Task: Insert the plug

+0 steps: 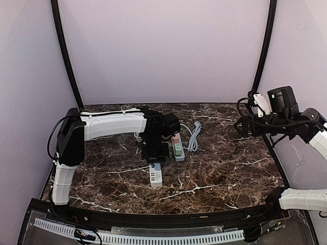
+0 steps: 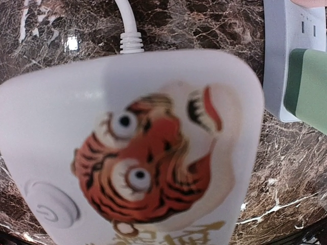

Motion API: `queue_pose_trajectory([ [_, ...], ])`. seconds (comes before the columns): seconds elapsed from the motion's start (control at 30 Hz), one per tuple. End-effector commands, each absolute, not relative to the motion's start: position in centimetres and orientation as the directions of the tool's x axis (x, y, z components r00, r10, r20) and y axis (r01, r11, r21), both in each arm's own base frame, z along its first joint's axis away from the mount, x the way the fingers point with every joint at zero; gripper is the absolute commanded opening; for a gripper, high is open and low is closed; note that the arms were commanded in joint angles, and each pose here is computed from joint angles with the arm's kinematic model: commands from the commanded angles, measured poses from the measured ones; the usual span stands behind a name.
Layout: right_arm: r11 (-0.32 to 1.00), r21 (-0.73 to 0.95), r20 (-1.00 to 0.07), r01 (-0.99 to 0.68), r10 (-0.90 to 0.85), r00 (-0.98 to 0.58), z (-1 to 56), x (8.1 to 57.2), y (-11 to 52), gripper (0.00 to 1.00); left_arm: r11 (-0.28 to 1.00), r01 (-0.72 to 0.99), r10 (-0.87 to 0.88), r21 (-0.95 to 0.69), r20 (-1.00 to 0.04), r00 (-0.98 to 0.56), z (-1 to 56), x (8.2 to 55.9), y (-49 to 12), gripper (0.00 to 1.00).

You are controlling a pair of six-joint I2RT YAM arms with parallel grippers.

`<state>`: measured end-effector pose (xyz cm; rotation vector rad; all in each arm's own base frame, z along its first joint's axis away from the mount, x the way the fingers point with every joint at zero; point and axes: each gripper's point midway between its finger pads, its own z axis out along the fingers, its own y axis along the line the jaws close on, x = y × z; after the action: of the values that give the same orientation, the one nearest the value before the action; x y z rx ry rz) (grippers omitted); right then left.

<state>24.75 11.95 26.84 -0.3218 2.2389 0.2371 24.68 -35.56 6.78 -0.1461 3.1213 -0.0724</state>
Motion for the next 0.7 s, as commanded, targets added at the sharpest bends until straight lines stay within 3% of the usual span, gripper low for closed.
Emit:
queue_pose_trajectory([
  [0.0, 0.944, 0.052, -0.773, -0.325, -0.168, -0.612, 26.4, 24.9, 12.3, 0.99, 0.994, -0.095, -0.101, 0.061, 0.104, -0.989, 3.9, 23.1, -33.0, 0.01],
  [0.2, 0.945, 0.045, -0.769, -0.324, -0.175, -0.615, 26.2, 25.0, 12.3, 0.99, 0.988, -0.146, -0.15, 0.045, 0.125, -0.981, 2.6, 22.9, -33.2, 0.01],
  [0.5, 0.942, 0.05, -0.759, -0.333, -0.181, -0.626, 25.5, 25.3, 12.8, 0.99, 0.971, -0.217, -0.223, 0.1, 0.059, -0.973, 2.4, 22.9, -33.0, 0.01],
  [0.67, 0.94, 0.05, -0.758, -0.337, -0.184, -0.626, 25.5, 25.4, 12.9, 0.99, 0.996, -0.076, -0.077, 0.055, 0.007, -0.997, 2.9, 24.4, -34.8, 0.01],
])
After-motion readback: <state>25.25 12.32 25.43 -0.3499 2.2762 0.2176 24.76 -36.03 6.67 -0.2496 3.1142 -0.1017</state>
